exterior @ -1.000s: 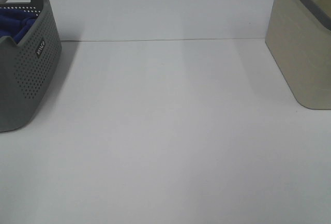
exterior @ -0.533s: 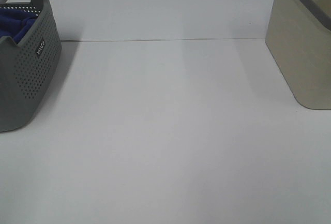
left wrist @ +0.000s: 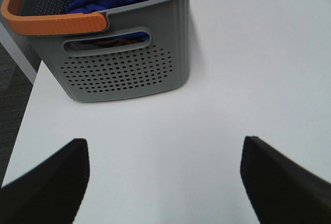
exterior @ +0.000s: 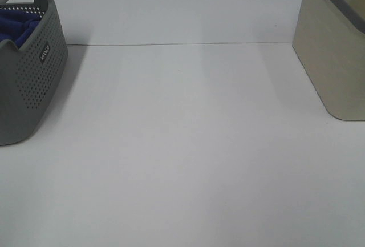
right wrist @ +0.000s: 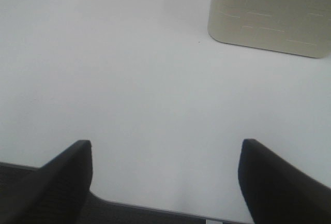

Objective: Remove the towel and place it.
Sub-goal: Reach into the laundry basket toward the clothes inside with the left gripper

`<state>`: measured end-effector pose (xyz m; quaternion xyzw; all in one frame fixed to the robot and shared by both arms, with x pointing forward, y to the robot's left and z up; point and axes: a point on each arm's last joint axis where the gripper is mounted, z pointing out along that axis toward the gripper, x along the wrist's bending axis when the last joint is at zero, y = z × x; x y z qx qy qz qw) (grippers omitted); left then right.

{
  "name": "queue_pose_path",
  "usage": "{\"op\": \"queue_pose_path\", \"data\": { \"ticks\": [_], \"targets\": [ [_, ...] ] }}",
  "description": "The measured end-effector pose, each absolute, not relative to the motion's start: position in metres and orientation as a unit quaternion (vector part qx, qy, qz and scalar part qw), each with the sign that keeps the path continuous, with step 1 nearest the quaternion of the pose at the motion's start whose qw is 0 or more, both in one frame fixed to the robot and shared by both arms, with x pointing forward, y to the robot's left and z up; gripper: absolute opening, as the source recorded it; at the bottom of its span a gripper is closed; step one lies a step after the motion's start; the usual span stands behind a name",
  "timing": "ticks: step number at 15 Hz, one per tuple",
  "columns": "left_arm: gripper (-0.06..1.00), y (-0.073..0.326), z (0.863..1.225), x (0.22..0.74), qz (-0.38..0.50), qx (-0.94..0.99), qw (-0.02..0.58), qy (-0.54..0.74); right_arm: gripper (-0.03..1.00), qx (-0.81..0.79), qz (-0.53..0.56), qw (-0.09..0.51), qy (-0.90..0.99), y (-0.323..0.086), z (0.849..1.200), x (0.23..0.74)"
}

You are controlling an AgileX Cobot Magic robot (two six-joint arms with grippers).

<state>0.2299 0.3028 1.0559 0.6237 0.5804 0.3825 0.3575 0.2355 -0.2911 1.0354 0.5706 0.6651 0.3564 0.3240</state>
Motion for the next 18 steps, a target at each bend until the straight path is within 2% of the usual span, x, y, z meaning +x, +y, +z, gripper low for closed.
{"op": "queue_pose_path", "data": {
  "ticks": [9,10,11,14,16,18],
  "targets": [
    [0.77,0.303,1.056,0.23,0.385,0.628,0.355,0.576,0.76,0.571,0.357,0.324,0.665,-0.291,1.035,0.235],
    [0.82,0.303,1.056,0.23,0.387,0.632,0.353,0.572,0.76,0.571,0.357,0.324,0.665,-0.291,1.035,0.235],
    [0.94,0.303,1.056,0.23,0.389,0.634,0.351,0.569,0.76,0.571,0.357,0.324,0.665,-0.291,1.035,0.235],
    [0.98,0.303,1.059,0.229,0.406,0.658,0.335,0.538,0.76,0.571,0.357,0.324,0.665,-0.291,1.035,0.235],
    [0.98,0.303,1.081,0.232,0.412,0.684,0.308,0.517,0.76,0.571,0.357,0.324,0.665,-0.291,1.035,0.235],
    [0.98,0.303,1.118,0.257,0.388,0.737,0.253,0.492,0.76,0.571,0.357,0.324,0.665,-0.291,1.035,0.235]
  ]
}}
